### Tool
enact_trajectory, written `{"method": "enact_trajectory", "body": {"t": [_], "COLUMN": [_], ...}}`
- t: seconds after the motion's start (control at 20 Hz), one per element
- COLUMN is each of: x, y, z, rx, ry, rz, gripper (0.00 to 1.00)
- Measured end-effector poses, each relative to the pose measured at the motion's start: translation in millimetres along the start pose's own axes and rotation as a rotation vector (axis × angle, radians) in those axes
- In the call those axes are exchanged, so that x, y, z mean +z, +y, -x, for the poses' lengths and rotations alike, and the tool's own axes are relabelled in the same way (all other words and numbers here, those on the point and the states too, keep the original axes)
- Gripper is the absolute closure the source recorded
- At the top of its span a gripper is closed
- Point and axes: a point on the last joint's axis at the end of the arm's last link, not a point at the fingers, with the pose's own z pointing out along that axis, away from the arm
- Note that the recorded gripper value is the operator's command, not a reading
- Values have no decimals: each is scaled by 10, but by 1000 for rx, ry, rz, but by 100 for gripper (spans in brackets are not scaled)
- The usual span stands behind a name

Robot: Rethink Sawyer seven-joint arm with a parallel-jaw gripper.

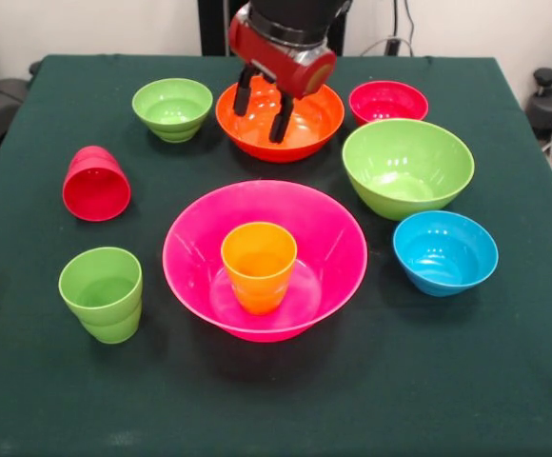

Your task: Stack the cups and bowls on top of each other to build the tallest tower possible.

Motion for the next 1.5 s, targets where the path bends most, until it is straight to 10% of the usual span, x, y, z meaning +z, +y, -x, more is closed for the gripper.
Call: {"method": "enact_trajectory", "body": {"t": [0.45, 1.5], "x": [-136, -233], "y": [-56, 11], "z": [-415, -819], "rx": [-17, 213], "ry": [26, 81], "rz": [-30, -56], "gripper": [0, 0]}}
